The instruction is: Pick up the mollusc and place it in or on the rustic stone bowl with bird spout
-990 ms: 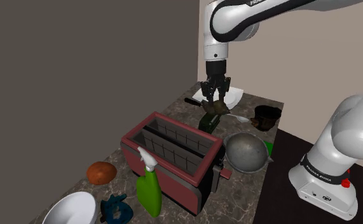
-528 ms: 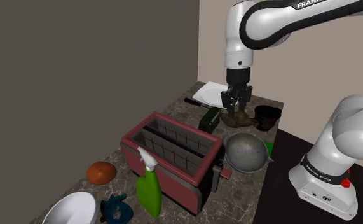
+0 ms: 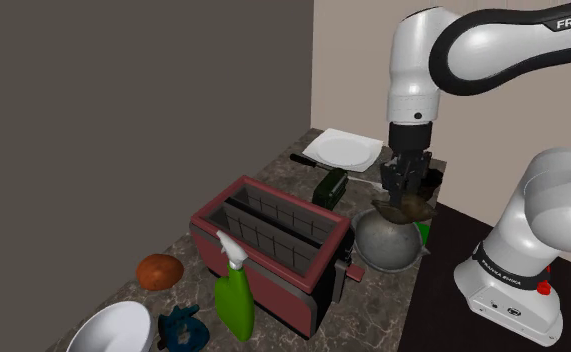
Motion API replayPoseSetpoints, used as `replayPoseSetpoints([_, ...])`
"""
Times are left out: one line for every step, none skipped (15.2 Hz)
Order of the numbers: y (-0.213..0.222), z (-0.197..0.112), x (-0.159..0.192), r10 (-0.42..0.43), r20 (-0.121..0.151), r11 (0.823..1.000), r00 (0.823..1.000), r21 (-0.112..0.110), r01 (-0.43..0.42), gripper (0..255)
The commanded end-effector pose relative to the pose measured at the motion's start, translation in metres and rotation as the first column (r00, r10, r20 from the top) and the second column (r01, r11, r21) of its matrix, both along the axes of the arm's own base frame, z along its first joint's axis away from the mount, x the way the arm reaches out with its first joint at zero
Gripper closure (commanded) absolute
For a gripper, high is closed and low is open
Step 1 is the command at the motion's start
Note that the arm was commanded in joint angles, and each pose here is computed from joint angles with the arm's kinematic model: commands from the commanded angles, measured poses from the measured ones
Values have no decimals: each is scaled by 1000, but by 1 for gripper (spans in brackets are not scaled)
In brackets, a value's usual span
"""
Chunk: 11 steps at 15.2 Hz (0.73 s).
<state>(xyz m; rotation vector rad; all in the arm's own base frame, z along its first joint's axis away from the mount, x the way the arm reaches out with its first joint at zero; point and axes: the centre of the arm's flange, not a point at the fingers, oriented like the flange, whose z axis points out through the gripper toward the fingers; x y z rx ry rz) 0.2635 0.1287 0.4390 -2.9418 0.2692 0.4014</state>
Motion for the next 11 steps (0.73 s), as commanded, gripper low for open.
replayPoseSetpoints([1, -10, -2, -1, 0, 1000, 1000, 0, 1, 255])
replayPoseSetpoints([1, -16, -2, -1, 0, 1000, 1000, 0, 1, 255])
replayPoseSetpoints([1, -21, -2, -1, 0, 1000, 1000, 0, 1, 255])
replayPoseSetpoints([1, -26, -2, -1, 0, 1000, 1000, 0, 1, 255])
replayPoseSetpoints([1, -31, -2, -1, 0, 1000, 1000, 0, 1, 255])
replayPoseSetpoints([1, -37, -2, -1, 0, 1000, 1000, 0, 1, 255])
replayPoseSetpoints([1, -42, -2, -1, 0, 1000, 1000, 0, 1, 255])
replayPoseSetpoints([1, -47, -2, -1, 0, 1000, 1000, 0, 1, 255])
replayPoseSetpoints([1, -53, -2, -1, 0, 1000, 1000, 0, 1, 255])
replayPoseSetpoints([1, -58, -2, -1, 0, 1000, 1000, 0, 1, 255])
replayPoseSetpoints([1, -63, -2, -1, 0, 1000, 1000, 0, 1, 255])
